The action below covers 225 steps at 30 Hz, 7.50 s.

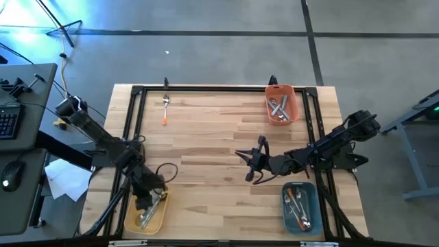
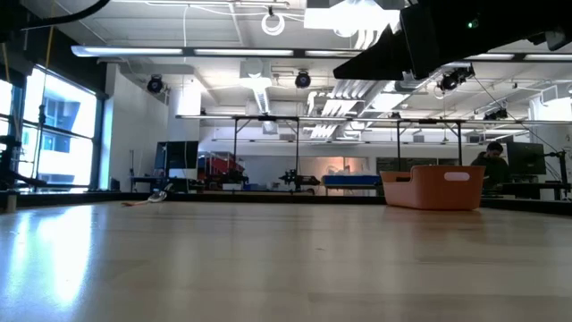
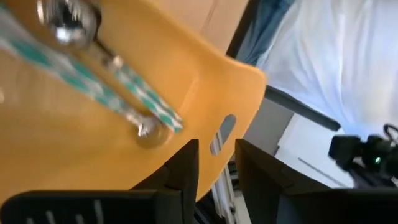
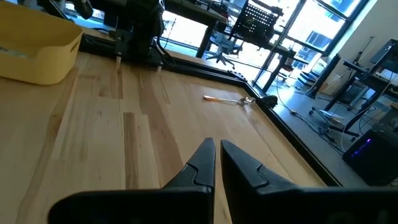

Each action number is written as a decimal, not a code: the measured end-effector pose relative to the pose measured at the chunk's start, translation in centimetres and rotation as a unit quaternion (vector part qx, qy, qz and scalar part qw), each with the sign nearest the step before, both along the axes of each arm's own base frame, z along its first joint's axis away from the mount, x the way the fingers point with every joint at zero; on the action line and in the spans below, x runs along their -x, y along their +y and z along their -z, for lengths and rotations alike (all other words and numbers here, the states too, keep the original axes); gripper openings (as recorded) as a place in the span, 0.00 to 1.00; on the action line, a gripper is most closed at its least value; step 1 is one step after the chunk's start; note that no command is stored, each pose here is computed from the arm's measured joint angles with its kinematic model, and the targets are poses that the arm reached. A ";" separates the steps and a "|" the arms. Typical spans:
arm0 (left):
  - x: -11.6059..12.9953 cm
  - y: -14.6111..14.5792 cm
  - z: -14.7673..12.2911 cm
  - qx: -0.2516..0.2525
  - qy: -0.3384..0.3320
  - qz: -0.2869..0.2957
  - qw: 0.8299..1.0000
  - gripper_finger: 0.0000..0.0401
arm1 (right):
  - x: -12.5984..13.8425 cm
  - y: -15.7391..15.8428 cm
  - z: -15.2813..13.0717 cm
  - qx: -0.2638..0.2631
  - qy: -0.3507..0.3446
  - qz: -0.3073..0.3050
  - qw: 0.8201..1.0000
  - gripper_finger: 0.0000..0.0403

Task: Sort silverware by color (type)
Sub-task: Put the orange spoon into the dark blue bin

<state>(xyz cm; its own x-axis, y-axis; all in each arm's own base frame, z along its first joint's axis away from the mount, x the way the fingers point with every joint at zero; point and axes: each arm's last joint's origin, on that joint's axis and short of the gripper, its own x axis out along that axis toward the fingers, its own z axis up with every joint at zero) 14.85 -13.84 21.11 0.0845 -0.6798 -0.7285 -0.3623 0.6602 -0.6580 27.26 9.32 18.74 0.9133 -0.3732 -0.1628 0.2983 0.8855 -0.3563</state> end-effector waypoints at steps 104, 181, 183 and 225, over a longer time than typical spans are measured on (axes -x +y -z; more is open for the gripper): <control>-6.6 30.1 8.1 -0.346 0.185 -0.020 0.919 0.12 | 0.2 -0.5 1.2 -0.006 0.049 0.014 0.999 0.03; -16.2 19.2 9.4 -0.448 -0.216 0.190 0.847 0.01 | -7.6 -21.2 7.3 -0.405 0.029 0.138 0.904 0.10; -16.2 19.2 9.4 -0.447 -0.215 0.182 0.849 0.01 | -8.0 -21.0 6.7 -0.397 0.015 0.123 0.910 0.04; -7.9 15.1 5.2 -0.466 -0.557 -0.029 0.687 0.24 | 9.3 -1.3 -15.3 -0.488 0.359 0.127 0.786 0.02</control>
